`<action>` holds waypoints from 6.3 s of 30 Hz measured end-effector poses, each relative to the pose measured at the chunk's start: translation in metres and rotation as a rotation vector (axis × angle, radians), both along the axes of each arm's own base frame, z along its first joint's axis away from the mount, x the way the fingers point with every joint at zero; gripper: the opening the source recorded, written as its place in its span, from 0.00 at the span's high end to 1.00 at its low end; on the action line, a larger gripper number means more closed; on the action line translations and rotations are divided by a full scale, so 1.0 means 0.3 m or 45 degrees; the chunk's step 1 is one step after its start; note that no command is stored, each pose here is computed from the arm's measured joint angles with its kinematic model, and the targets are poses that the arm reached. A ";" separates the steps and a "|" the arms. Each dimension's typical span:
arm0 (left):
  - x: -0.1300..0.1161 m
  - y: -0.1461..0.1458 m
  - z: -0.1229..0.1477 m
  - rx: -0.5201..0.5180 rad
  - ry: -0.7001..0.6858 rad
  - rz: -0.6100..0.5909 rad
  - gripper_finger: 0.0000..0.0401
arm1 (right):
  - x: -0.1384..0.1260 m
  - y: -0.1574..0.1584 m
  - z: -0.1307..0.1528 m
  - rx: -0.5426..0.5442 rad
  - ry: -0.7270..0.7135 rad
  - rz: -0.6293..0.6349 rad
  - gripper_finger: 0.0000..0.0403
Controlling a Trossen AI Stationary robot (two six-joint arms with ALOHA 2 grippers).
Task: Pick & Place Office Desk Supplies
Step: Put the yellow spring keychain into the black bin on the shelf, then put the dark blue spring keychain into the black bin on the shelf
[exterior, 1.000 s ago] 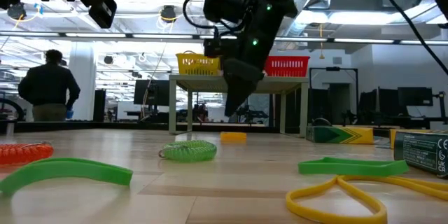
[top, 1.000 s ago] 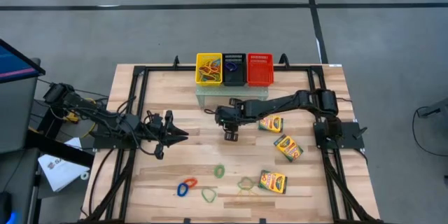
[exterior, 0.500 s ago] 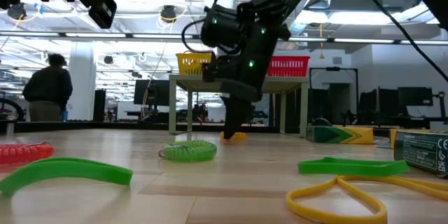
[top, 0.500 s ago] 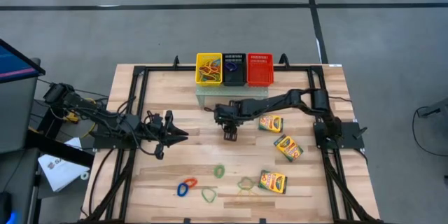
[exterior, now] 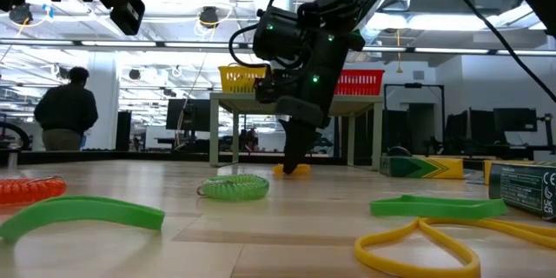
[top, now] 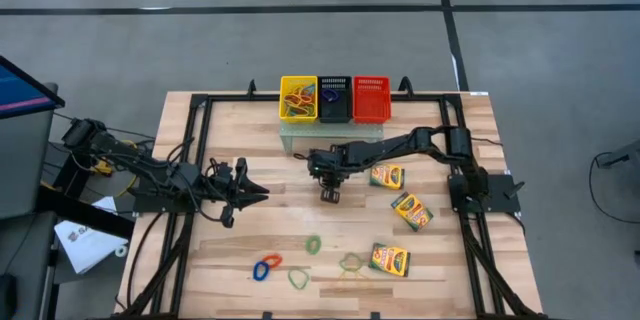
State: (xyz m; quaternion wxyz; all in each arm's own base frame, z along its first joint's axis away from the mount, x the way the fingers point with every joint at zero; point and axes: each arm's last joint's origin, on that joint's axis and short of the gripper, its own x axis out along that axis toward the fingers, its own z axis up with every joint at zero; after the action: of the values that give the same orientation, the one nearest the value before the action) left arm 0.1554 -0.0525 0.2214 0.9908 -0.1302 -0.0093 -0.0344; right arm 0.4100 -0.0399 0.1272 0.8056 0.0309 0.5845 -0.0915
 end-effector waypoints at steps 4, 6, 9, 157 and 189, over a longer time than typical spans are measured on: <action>0.000 0.000 0.000 0.000 0.000 0.000 0.85 | -0.001 0.008 0.006 -0.005 -0.004 0.008 0.96; 0.000 0.000 0.000 0.000 0.000 0.000 0.85 | -0.003 0.024 0.022 -0.029 -0.018 0.045 0.98; 0.000 0.000 0.000 0.000 0.000 0.000 0.85 | -0.014 0.047 0.075 -0.052 -0.054 0.082 0.99; 0.072 -0.494 -0.217 -0.615 1.488 0.291 0.62 | -0.967 0.304 0.591 0.050 -1.292 0.145 0.87; 0.128 -0.493 -0.316 -0.602 1.577 0.344 0.93 | -0.969 0.303 0.586 0.060 -1.271 0.139 0.87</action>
State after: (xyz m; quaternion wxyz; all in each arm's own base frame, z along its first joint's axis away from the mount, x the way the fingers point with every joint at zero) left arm 0.1938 -0.2004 0.1267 0.7538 -0.3368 0.5368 0.1735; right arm 0.1194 0.0510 0.3028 0.9897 0.0583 0.1305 -0.0102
